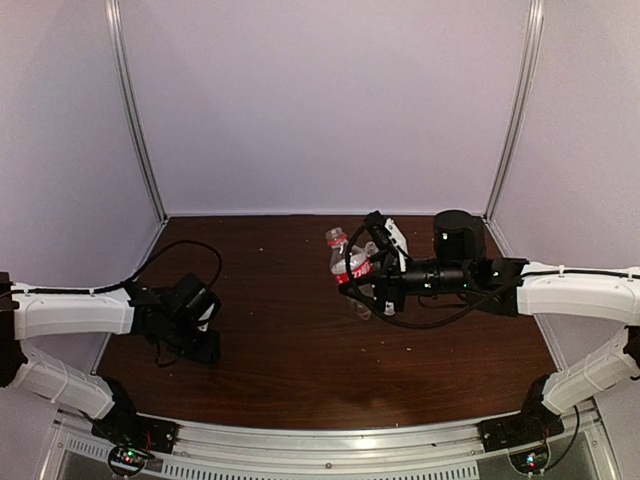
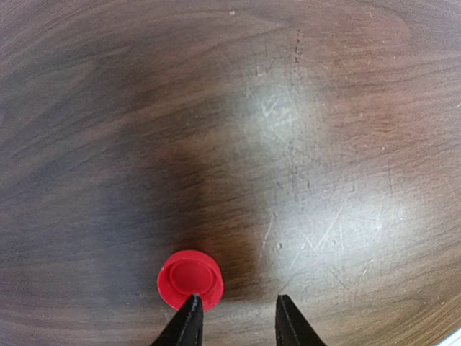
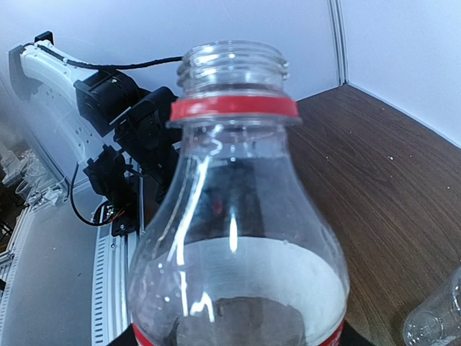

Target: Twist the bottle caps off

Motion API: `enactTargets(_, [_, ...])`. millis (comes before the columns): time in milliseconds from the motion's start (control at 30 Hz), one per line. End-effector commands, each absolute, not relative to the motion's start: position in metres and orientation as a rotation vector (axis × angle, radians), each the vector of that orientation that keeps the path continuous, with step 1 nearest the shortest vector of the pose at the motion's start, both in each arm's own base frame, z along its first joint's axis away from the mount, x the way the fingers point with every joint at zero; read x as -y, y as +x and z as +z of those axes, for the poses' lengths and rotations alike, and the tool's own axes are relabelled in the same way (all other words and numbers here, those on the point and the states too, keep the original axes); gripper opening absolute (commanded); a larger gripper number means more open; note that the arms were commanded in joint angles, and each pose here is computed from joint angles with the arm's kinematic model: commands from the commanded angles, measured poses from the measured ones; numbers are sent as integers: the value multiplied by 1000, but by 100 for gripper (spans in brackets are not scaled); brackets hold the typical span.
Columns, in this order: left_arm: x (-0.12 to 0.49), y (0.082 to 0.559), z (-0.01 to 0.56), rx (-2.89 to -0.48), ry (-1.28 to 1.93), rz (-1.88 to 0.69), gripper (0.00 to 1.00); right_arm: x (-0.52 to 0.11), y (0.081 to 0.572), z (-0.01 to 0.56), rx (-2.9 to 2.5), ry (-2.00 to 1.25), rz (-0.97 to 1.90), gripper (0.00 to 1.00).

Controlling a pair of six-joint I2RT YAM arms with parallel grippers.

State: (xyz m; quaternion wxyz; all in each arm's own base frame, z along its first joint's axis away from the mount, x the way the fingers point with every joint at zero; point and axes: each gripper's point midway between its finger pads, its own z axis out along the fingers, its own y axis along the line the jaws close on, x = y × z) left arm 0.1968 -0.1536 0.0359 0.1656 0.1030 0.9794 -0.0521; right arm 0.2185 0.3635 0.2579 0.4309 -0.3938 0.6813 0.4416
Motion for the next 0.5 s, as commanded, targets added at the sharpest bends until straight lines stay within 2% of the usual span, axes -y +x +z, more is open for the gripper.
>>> enactTargets(0, [163, 208, 42, -2756, 314, -199, 34, -365, 219, 262, -1669, -992, 1115, 36])
enactTargets(467, [159, 206, 29, -2787, 329, -181, 28, -364, 217, 263, -1672, -988, 1124, 36])
